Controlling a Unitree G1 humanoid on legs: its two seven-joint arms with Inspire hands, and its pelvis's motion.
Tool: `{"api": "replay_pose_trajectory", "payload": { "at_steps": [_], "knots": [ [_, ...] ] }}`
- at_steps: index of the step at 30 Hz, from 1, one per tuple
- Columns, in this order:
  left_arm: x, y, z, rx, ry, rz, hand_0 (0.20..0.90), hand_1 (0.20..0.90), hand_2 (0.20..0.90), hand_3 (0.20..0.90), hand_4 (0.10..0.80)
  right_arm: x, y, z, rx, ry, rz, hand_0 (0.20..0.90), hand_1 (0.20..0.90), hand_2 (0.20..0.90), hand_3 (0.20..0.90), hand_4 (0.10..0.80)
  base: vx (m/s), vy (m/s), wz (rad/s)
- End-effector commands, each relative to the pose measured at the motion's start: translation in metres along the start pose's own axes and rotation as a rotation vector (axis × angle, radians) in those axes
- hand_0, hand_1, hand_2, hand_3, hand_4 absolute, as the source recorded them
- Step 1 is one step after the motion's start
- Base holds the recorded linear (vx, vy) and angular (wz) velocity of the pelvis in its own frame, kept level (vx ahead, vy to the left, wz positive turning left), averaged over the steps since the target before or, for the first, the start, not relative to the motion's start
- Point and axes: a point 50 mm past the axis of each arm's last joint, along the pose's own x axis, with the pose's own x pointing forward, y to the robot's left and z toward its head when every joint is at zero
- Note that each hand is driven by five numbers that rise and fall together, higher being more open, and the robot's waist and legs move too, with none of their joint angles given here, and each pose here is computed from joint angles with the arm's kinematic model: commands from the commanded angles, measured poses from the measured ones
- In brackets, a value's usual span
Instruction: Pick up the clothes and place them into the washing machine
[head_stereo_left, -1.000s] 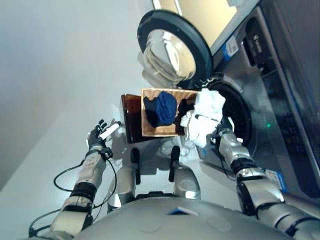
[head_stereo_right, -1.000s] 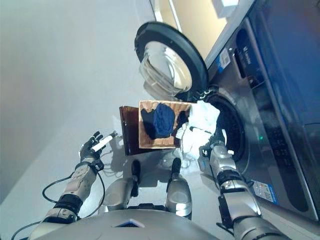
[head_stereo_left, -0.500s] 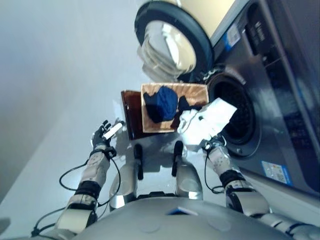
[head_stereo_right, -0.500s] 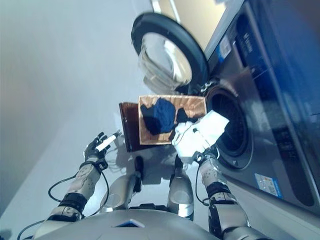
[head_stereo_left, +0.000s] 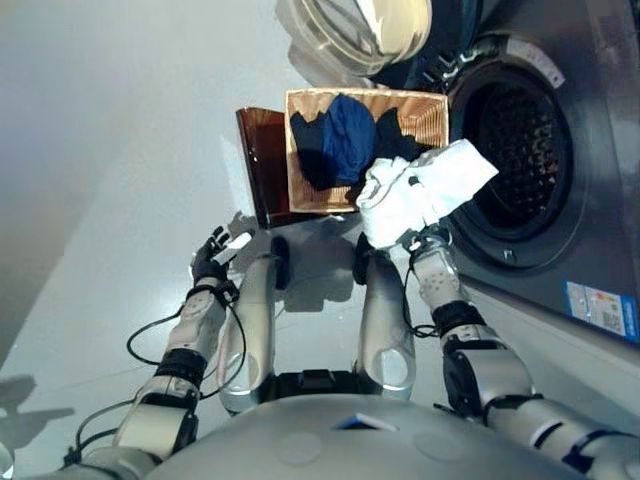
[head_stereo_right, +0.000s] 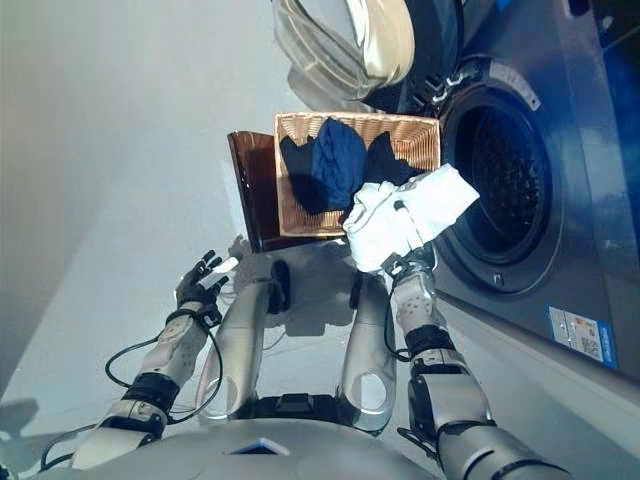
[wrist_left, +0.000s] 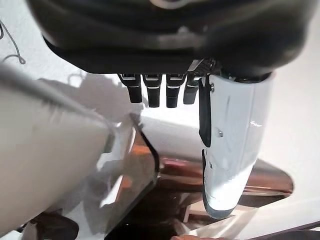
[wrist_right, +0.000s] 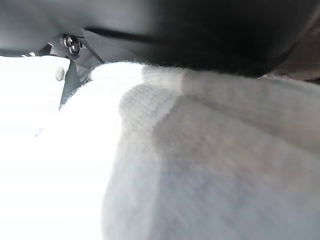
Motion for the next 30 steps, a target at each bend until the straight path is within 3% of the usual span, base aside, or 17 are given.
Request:
{"api": "replay_pose_trajectory", "payload": {
  "at_steps": [1,7,13,19,30],
  "knots": [
    [-0.006,-0.003,0.015,-0.031,-0.109,-0.014,0.9,0.9,0.9,0.9,0.8,-0.003,0.022,0.041,0.156,-0.214,0.128,0.2,0.2,0.2,0.2,0.3,0.0,0.0,0.0],
    [-0.006,-0.01,0.015,-0.048,-0.106,-0.027,0.9,0.9,0.9,0.9,0.8,0.002,0.028,0.055,0.365,-0.274,0.061,0.2,0.2,0.2,0.2,0.3,-0.005,0.012,-0.06],
    [-0.007,-0.011,0.013,-0.034,-0.106,-0.041,0.9,0.9,0.9,0.9,0.8,0.013,0.029,0.079,0.399,-0.306,-0.037,0.2,0.2,0.2,0.2,0.3,0.004,0.001,-0.01],
    [-0.009,-0.017,0.015,0.008,-0.12,-0.086,0.9,0.9,0.9,0.9,0.8,0.019,0.029,0.121,0.591,-0.379,-0.123,0.2,0.2,0.2,0.2,0.3,0.0,0.0,0.0],
    [-0.013,-0.016,0.023,0.039,-0.169,-0.115,0.9,0.9,0.9,0.9,0.8,0.002,0.054,0.221,0.586,-0.573,-0.046,0.2,0.2,0.2,0.2,0.3,0.0,-0.004,0.04]
  ]
}}
